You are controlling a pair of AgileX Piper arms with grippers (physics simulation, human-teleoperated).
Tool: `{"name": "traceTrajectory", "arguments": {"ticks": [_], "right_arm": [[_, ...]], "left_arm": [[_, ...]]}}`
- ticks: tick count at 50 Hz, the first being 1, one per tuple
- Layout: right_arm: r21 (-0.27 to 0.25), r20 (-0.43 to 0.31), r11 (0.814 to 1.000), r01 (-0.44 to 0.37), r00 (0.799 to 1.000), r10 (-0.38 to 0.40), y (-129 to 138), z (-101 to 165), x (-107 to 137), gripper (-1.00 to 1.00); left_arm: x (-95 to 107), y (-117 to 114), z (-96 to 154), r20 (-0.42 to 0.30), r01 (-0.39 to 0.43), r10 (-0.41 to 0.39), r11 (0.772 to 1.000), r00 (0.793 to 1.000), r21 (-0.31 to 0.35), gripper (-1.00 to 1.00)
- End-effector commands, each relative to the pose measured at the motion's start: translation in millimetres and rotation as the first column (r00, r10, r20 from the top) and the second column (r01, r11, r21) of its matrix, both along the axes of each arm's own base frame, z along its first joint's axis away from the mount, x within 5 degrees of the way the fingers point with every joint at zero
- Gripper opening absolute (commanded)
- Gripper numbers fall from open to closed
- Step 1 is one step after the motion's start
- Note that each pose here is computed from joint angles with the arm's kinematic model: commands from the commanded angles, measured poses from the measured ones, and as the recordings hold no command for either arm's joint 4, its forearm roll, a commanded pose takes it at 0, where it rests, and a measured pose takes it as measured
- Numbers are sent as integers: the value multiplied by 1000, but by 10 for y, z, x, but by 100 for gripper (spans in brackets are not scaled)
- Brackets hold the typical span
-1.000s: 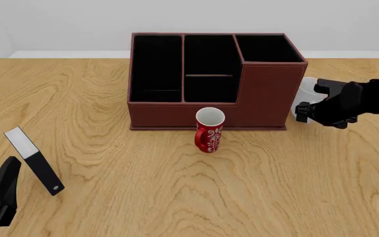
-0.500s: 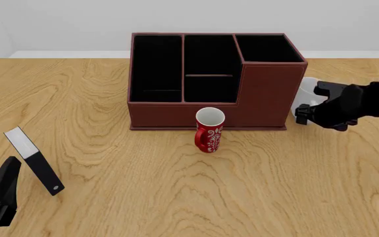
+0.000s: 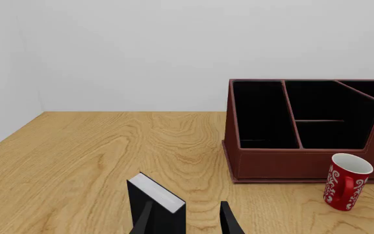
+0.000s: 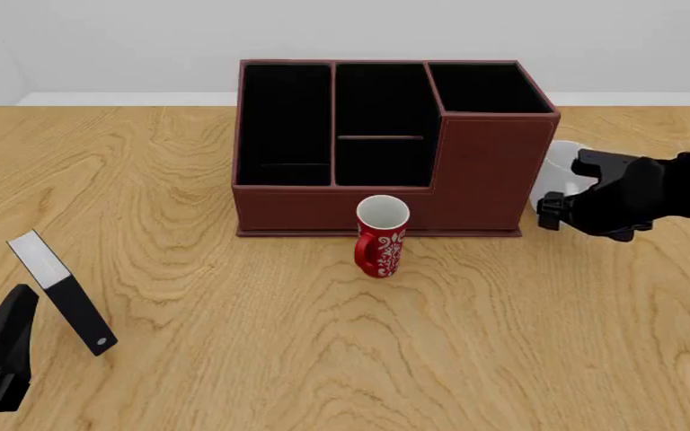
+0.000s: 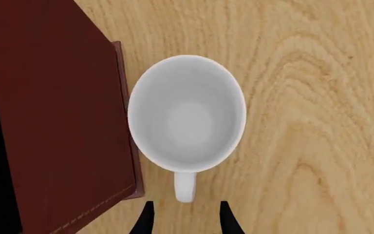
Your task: Pick up the white mug and place it to the right of the caddy.
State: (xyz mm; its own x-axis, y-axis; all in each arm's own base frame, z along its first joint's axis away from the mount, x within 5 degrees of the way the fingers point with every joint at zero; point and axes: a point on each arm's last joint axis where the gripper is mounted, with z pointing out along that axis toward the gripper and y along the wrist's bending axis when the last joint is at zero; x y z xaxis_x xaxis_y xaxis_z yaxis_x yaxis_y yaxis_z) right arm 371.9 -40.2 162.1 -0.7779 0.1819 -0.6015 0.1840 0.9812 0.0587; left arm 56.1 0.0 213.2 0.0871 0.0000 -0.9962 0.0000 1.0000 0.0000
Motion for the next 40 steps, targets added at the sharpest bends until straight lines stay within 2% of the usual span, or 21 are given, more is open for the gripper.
{"name": "traceTrajectory", "arguments": {"ticks": [1,40], "right_arm": [[0,11,1000,-4,1000,4,30,43,-73,100],[-14,91,1000,-9,996,10,59,370,-413,100]], "left_arm": [[0,0,0,0,0,0,1000,1000,0,100],[0,0,0,0,0,0,1000,1000,0,100]]}}
